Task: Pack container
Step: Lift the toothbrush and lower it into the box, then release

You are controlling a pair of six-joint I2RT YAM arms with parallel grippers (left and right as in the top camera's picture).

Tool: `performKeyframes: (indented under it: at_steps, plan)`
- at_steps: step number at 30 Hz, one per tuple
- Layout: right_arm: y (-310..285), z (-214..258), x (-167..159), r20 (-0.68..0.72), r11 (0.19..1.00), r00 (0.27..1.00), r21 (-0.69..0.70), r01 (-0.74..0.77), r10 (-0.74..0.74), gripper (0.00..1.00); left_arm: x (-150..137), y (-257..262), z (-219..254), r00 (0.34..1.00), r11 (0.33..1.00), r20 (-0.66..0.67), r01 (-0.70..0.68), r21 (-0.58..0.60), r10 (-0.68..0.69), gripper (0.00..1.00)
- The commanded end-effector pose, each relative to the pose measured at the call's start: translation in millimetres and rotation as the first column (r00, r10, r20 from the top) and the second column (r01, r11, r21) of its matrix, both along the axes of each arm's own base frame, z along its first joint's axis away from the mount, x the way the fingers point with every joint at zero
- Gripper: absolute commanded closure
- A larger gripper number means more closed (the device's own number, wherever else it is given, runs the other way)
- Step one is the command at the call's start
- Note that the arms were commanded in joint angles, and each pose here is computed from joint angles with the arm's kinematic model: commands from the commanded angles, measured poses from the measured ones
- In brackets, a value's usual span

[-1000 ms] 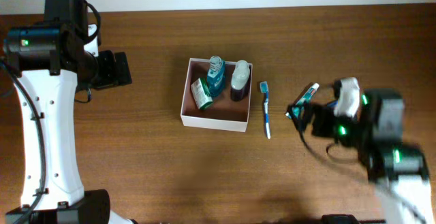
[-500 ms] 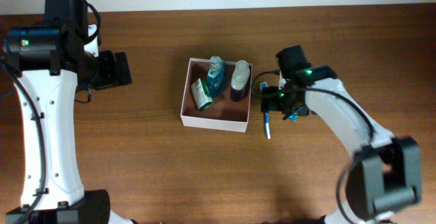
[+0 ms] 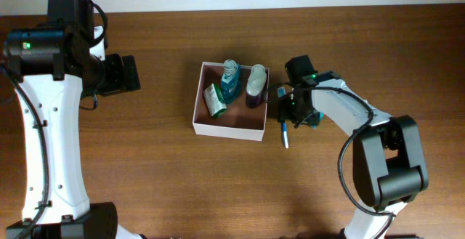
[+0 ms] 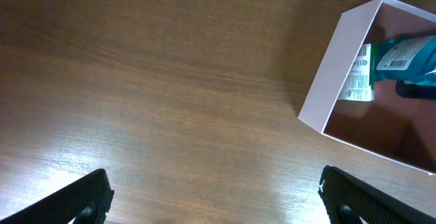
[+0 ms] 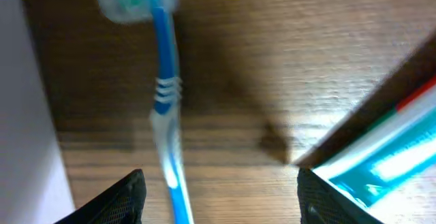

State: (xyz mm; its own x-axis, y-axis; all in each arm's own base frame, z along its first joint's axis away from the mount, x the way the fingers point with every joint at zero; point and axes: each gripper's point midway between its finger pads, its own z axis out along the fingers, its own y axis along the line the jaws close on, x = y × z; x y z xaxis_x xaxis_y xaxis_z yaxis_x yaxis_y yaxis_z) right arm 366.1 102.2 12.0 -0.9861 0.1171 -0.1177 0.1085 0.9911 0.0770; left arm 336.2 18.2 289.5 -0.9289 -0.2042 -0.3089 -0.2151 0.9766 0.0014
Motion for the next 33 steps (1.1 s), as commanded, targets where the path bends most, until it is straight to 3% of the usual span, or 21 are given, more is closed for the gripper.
performKeyframes:
  at_steps: [1, 4, 14, 18, 22, 27, 33]
  plan:
    - [19, 5, 7, 0.052, 0.999, 0.998, -0.015, -0.039, 0.04, 0.35, 1, 2, 4, 1.0, 1.0, 0.012, -0.007, 0.007, 0.007, 0.01]
    - [25, 6, 11, 0.092, 0.997, 0.994, -0.059, -0.054, 0.059, 0.47, 1, 2, 4, 1.0, 1.0, 0.012, -0.007, 0.007, 0.007, 0.01]
    - [13, -16, 4, 0.026, 0.996, 0.999, -0.091, 0.024, -0.022, 0.51, 1, 2, 4, 1.0, 1.0, 0.012, -0.007, 0.007, 0.007, 0.01]
    - [10, -18, -1, 0.006, 0.995, 1.0, -0.1, 0.026, -0.026, 0.71, 1, 2, 4, 1.0, 1.0, 0.012, -0.007, 0.007, 0.007, 0.01]
    - [7, -19, -6, -0.016, 0.994, 0.999, -0.11, 0.026, -0.028, 0.73, 1, 2, 4, 1.0, 1.0, 0.012, -0.007, 0.007, 0.007, 0.01]
    - [-8, -14, -17, -0.062, 0.986, 0.997, -0.161, 0.034, -0.044, 0.96, 1, 2, 4, 1.0, 1.0, 0.012, -0.007, 0.007, 0.007, 0.01]
    - [-13, 28, -21, -0.037, 0.987, 0.998, -0.154, 0.048, -0.054, 0.96, 1, 2, 4, 1.0, 1.0, 0.012, -0.007, 0.007, 0.007, 0.01]
